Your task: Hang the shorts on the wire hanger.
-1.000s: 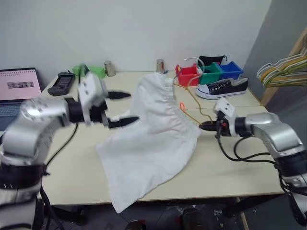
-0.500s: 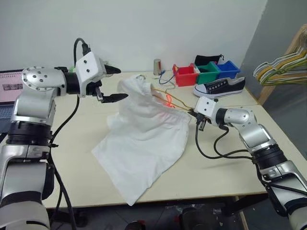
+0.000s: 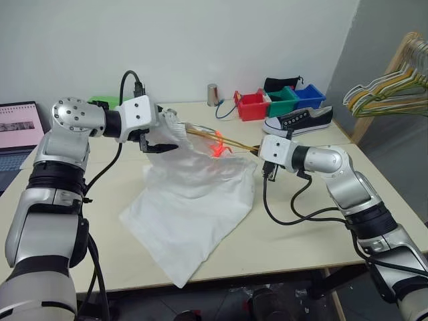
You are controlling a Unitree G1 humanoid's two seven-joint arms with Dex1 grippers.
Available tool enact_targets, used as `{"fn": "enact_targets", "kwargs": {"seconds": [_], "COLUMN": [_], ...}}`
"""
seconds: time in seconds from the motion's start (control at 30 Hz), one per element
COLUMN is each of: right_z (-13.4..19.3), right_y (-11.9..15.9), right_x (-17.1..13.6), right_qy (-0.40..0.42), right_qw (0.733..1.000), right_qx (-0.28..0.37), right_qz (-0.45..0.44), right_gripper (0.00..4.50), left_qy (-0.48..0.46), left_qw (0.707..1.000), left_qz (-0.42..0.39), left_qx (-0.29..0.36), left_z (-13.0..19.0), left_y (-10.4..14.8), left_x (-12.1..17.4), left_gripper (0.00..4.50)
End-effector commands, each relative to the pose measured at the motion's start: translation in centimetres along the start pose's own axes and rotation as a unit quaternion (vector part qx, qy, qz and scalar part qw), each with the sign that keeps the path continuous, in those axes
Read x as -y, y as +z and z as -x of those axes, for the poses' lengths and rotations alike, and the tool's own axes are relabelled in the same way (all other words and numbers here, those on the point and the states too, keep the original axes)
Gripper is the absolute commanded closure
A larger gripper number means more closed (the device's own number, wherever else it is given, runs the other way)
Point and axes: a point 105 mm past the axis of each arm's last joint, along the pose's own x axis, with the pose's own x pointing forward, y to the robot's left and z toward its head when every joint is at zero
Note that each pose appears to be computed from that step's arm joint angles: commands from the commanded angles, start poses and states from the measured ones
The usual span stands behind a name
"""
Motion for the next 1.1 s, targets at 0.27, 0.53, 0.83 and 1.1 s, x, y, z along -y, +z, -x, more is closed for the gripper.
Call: {"fn": "enact_targets", "kwargs": {"seconds": [0.27,0.53,0.83,1.1], "right_z": [0.1,0.0,0.2,0.5], "right_y": [3.3,3.3,3.0,2.7], "right_x": [1.2,1.3,1.0,0.3], "right_qy": [-0.016,-0.014,-0.003,0.02], "right_qw": [0.998,0.997,0.998,0.998], "right_qx": [0.039,0.038,0.033,0.03], "right_qz": [0.056,0.06,0.059,0.051], "right_gripper": [4.5,4.5,4.5,3.74], "left_qy": [0.005,0.005,0.006,0.009], "left_qw": [0.999,0.999,0.999,0.999], "left_qz": [-0.043,-0.043,-0.05,-0.049], "left_qx": [-0.011,-0.012,-0.01,-0.021], "left_z": [-0.3,-0.4,-0.6,-0.6], "left_y": [0.6,0.6,0.9,0.5], "left_x": [-0.3,-0.1,-0.1,0.2], "left_gripper": [1.79,3.42,4.45,4.5]}}
